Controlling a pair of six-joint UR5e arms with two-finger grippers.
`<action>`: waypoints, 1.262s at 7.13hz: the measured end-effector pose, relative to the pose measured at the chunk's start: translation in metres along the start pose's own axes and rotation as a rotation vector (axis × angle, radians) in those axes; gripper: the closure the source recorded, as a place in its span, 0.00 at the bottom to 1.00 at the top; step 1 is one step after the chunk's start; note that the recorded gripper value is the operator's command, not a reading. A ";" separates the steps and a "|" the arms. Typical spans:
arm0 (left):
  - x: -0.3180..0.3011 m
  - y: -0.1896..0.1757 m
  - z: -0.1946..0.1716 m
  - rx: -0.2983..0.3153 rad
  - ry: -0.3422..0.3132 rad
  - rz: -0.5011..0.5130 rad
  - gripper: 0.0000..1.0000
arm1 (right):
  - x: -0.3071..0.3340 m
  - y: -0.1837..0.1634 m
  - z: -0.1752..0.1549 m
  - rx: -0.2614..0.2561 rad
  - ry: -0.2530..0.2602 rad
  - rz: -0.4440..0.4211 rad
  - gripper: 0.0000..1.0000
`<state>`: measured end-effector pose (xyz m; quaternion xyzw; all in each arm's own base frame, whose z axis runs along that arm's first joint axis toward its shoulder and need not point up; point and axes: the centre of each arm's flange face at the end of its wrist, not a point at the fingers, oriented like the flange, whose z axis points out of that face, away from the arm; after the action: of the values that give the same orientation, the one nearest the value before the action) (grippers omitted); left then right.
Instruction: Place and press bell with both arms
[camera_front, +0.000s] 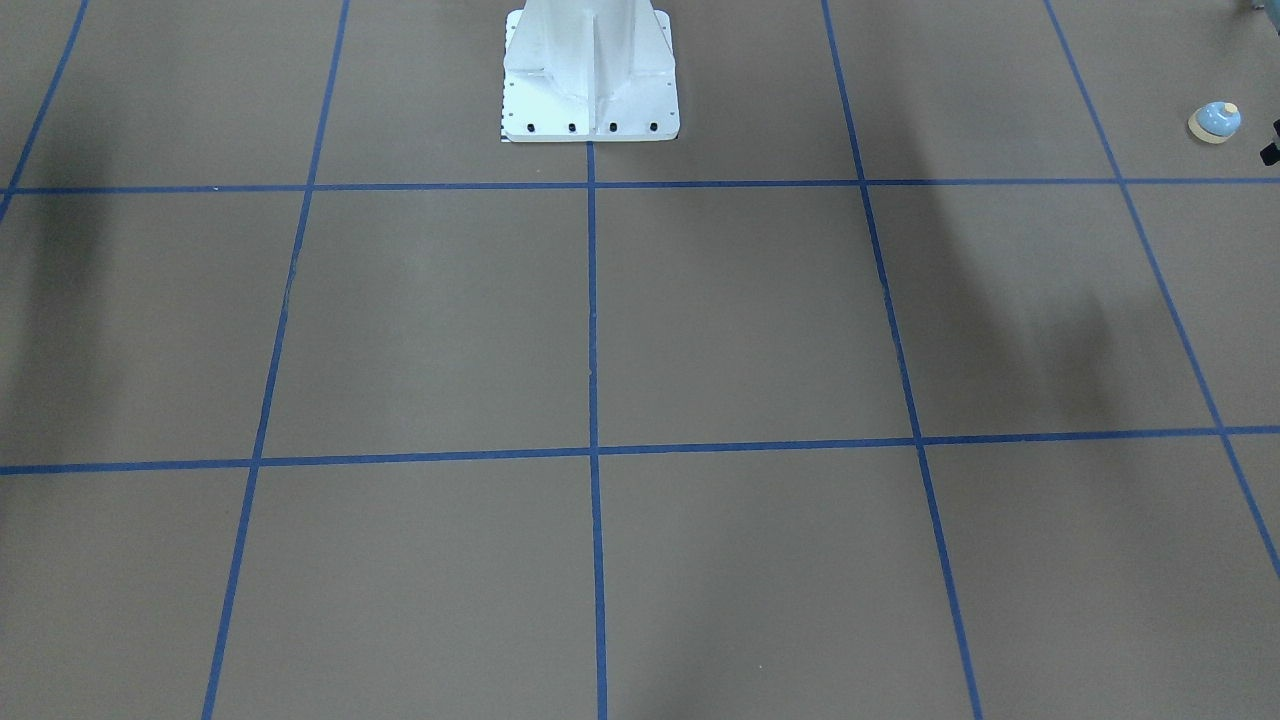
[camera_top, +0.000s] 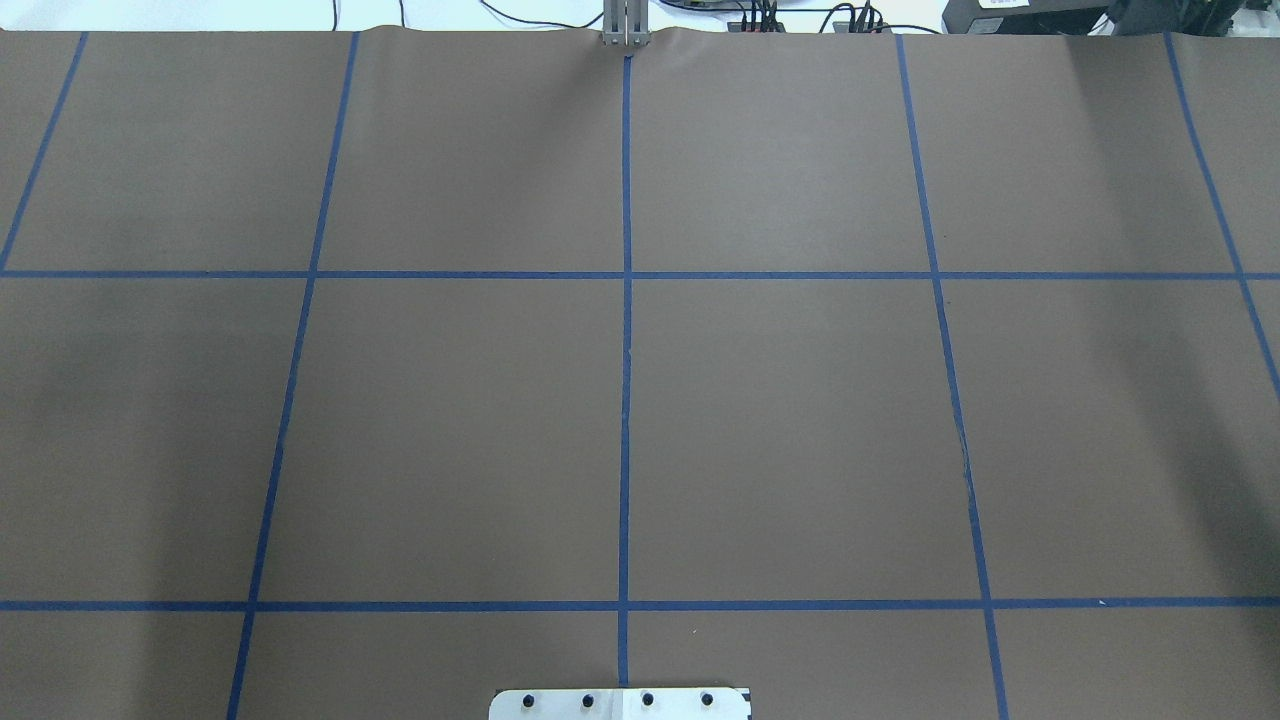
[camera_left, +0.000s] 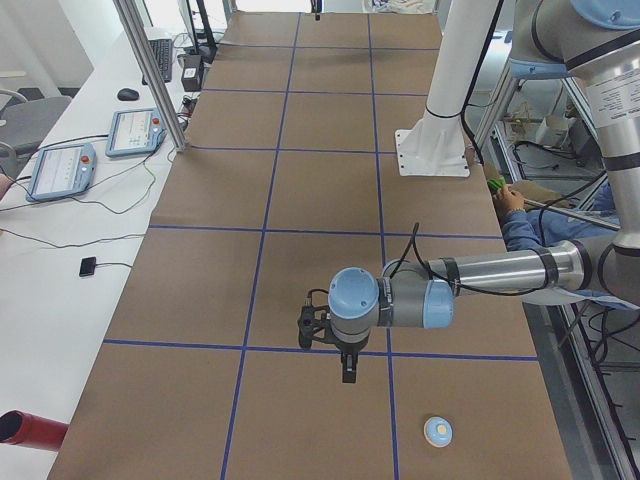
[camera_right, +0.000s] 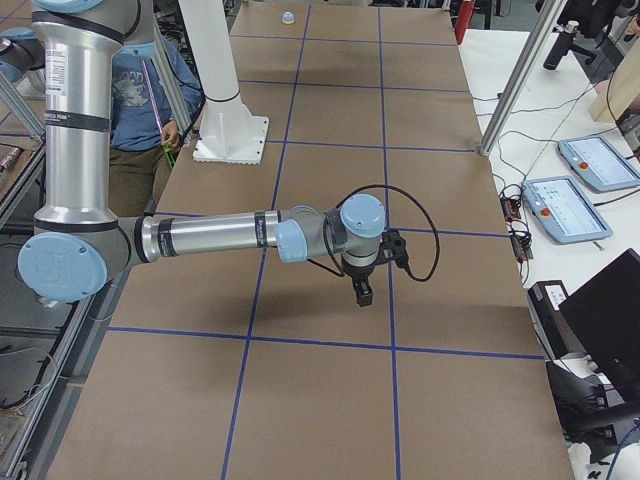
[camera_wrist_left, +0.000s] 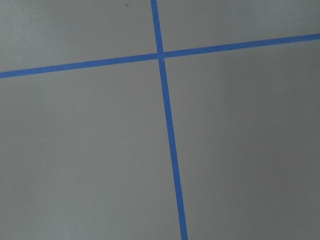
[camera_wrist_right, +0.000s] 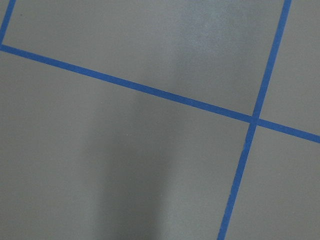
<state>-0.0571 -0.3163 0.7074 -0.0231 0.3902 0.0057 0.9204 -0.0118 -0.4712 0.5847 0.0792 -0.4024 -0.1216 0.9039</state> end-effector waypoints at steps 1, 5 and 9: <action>-0.024 0.025 0.023 -0.028 0.000 -0.031 0.00 | -0.001 0.000 0.001 -0.002 -0.008 -0.001 0.00; -0.102 0.144 0.103 -0.101 0.014 -0.177 0.00 | -0.007 0.001 0.001 -0.002 -0.053 0.040 0.00; -0.121 0.187 0.131 -0.175 0.102 -0.269 0.00 | -0.021 -0.002 -0.007 0.015 -0.097 0.029 0.00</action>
<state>-0.0527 -0.1222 0.8781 -0.1552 0.4277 -0.0847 0.8865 -0.0204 -0.4670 0.5647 0.0741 -0.4477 -0.1094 0.8844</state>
